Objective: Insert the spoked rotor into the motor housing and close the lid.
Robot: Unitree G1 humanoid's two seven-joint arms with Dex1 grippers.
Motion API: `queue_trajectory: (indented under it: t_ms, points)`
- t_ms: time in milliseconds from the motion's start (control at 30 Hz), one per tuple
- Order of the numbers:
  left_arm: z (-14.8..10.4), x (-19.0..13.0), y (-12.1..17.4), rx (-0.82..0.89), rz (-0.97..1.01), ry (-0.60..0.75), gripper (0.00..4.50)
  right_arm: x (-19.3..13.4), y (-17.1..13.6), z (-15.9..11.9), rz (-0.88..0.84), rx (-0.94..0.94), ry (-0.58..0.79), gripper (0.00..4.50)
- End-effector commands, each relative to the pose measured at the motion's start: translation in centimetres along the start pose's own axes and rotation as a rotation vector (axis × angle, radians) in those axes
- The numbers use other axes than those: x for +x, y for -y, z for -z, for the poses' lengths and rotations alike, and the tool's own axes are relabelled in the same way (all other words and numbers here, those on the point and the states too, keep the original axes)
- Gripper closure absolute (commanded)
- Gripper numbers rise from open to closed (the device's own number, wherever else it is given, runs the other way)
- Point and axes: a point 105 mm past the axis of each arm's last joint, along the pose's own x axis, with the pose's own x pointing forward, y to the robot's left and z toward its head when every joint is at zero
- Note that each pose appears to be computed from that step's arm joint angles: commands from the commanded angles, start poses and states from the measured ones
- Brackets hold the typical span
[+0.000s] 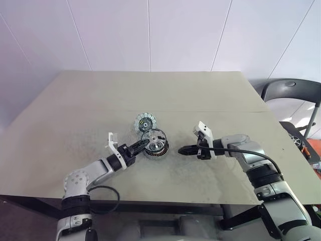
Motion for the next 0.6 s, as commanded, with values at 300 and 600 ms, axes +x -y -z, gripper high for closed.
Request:
queue_trajectory:
  t_ms: [300, 600]
  points:
    - [0.44, 0.38, 0.35, -0.020, 0.014, -0.009, 4.07, -0.10, -0.19, -1.46, 0.003, -0.046, 0.032, 4.50]
    - [0.63, 0.31, -0.04, -0.040, -0.008, -0.016, 4.07, -0.03, 0.08, -1.25, 0.020, -0.047, 0.025, 4.50]
